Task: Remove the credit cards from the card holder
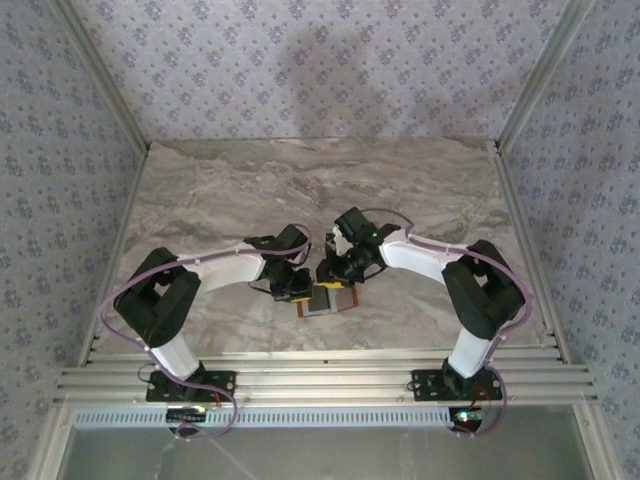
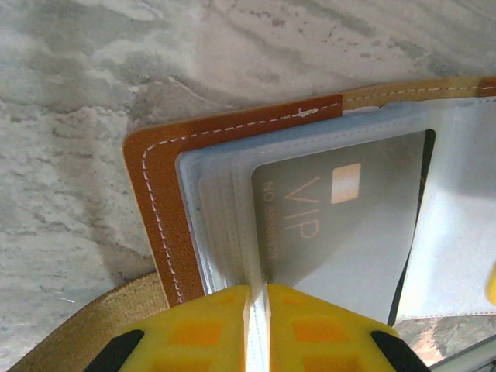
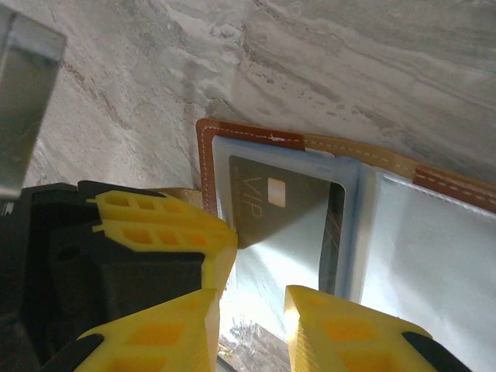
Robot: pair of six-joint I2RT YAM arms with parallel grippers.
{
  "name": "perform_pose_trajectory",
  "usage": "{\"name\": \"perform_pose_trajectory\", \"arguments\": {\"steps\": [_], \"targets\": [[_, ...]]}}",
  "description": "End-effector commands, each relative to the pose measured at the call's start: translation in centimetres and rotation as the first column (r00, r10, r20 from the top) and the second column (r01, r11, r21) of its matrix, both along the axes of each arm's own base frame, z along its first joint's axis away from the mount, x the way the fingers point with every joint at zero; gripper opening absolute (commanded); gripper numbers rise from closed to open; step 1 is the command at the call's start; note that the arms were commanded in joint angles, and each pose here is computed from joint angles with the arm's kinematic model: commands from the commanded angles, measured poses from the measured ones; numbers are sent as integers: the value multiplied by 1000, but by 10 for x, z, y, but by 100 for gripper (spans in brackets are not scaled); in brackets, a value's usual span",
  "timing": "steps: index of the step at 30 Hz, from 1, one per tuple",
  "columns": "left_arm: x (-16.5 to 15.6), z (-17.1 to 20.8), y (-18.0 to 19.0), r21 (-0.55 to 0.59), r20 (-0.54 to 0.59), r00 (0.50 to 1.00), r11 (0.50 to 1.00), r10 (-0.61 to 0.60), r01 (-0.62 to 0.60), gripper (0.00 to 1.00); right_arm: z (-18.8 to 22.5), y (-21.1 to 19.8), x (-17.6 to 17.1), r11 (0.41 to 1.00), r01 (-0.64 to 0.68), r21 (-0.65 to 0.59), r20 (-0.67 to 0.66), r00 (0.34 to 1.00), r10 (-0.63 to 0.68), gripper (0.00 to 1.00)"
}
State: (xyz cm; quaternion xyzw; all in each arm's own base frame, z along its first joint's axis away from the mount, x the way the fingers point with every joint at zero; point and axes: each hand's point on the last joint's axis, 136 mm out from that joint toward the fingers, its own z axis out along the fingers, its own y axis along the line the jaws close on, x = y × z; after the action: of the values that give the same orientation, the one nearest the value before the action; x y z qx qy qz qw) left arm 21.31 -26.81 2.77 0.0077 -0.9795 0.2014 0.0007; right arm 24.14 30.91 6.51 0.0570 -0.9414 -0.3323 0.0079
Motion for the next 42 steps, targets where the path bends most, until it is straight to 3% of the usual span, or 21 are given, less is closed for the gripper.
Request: {"name": "perform_pose_trajectory", "arguments": {"steps": [1,14,34,42], "targets": [[-4,-9,16,95,-6,1000,996,-2,2,15,-11,4,-6,1000,-6,22,-52,999,7,29],[-5,-12,17,103,-13,1000,995,-13,14,15,-36,-7,-10,998,-9,-57,-72,997,5,29],[-5,-12,16,100,-13,1000,995,-11,12,15,-30,-4,-13,996,-24,-89,-29,999,22,30],[-5,-10,16,99,-11,1000,995,-12,13,15,-36,-21,-12,981,-19,-194,1,1000,20,30]]}}
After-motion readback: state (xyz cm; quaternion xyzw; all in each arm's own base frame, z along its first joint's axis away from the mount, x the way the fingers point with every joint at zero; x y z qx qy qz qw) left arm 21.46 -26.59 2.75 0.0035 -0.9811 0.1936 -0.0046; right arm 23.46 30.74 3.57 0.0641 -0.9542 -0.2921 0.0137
